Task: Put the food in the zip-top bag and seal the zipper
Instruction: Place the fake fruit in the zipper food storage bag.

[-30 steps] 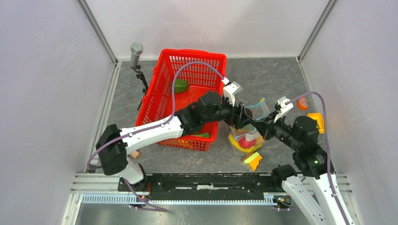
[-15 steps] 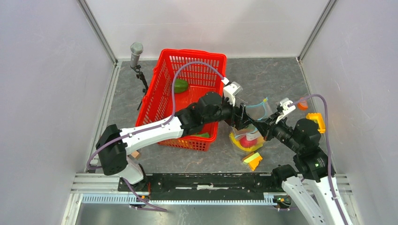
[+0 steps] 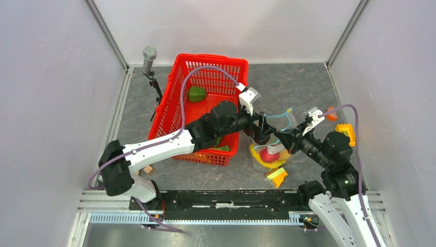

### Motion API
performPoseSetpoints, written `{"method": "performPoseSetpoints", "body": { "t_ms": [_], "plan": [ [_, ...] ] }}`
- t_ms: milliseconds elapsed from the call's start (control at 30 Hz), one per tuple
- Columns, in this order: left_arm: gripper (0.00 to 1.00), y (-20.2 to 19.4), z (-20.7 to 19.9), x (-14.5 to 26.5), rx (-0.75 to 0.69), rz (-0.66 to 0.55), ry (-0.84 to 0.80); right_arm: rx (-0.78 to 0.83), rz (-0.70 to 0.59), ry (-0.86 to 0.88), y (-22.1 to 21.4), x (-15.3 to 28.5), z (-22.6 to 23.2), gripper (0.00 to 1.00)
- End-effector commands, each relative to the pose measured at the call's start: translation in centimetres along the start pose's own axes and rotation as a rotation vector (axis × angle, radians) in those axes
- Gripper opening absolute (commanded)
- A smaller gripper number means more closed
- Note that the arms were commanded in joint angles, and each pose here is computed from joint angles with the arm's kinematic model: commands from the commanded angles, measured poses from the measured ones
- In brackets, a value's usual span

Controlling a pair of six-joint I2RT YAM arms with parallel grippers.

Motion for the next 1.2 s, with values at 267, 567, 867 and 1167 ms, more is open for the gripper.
{"method": "performPoseSetpoints", "body": {
  "t_ms": [267, 567, 867, 1167],
  "plan": [
    [0.96, 0.9, 0.0, 3.1, -0.196, 0.08, -0.003, -0.014, -0.016, -0.015, 0.2, -0.6, -0.3, 0.03],
    [0.91, -1.0, 0.9, 2.3, -0.237, 0.272, 0.028, -0.016, -0.033, 0.002, 0.6, -0.5, 0.0, 0.03],
    [0.71, -2.0, 1.1, 1.7, -0.249, 0.324, 0.012, -0.013, -0.041, 0.01, 0.9, -0.4, 0.2, 0.04],
    [0.46, -2.0, 0.6, 1.2, -0.244, 0.331, -0.033, -0.002, -0.049, 0.023, 0.9, -0.3, 0.3, 0.03]
  ]
}}
Point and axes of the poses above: each gripper's point midway between its finger pads, its own x axis back along the fingers, its own z axis along the line the jaws close on, y = z × x, the point moved 8 cm from there along x, back along the fingers, and after that the axes turned 2 degrees about x, right-handed, at the moved point
